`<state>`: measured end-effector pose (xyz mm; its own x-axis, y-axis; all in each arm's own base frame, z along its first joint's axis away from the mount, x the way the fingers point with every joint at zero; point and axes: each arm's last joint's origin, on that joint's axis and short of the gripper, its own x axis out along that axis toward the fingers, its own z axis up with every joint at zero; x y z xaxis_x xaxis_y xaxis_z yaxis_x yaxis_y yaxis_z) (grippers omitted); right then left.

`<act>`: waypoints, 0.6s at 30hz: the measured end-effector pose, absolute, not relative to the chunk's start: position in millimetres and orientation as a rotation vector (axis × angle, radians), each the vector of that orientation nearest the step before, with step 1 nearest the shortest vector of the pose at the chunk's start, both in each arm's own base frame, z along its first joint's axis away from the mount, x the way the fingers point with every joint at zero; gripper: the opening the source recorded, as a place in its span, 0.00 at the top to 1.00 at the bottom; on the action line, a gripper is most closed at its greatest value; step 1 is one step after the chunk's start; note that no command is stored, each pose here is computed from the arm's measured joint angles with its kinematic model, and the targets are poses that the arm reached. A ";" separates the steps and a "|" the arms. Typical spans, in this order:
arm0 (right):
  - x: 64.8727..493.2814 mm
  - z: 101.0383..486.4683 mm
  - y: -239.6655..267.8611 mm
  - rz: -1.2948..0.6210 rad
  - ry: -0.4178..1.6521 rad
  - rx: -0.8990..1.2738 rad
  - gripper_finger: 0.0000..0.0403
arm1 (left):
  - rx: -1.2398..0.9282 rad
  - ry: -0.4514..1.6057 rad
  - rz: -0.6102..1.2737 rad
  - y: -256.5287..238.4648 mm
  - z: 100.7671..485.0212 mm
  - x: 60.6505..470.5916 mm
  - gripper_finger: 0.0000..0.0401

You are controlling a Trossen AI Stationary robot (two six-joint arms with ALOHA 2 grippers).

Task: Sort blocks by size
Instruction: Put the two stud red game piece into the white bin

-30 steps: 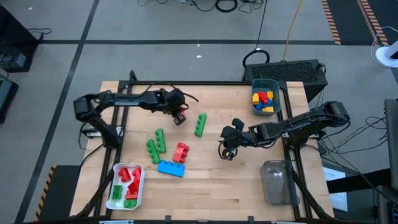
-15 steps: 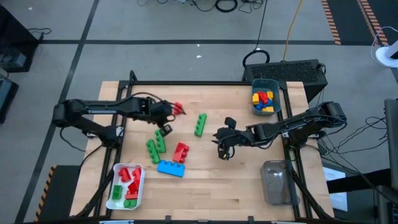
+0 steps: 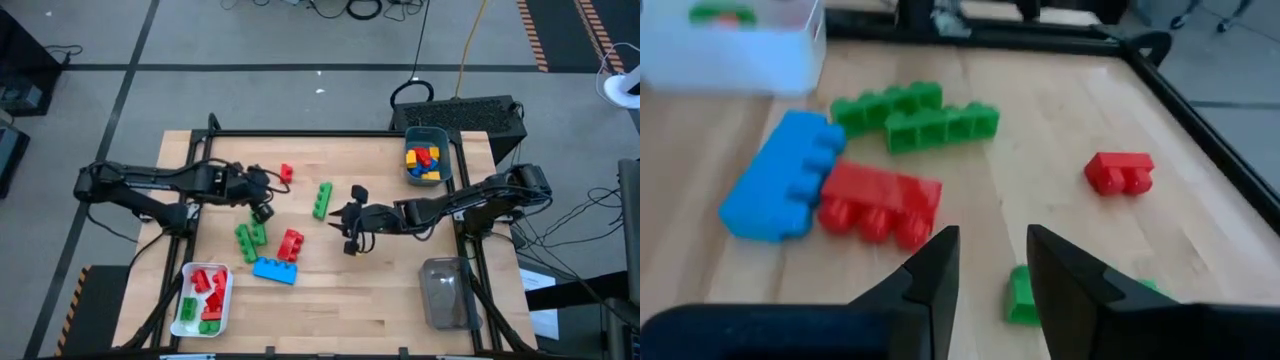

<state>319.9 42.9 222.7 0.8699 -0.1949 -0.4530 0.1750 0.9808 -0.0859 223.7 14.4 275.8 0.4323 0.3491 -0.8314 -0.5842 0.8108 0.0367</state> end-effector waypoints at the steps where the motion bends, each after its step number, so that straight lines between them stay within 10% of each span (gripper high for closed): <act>1: 320.3 223.4 42.0 -0.206 0.467 -0.010 0.74 | -0.263 0.949 0.593 16.6 274.6 227.6 0.88; 12: 313.8 208.2 38.5 -0.308 0.588 0.228 0.74 | -0.248 1.047 0.726 60.6 227.2 266.7 0.46; 18: 314.0 199.5 41.3 -0.311 0.635 0.217 0.74 | -0.331 1.000 0.828 95.4 203.2 282.4 0.40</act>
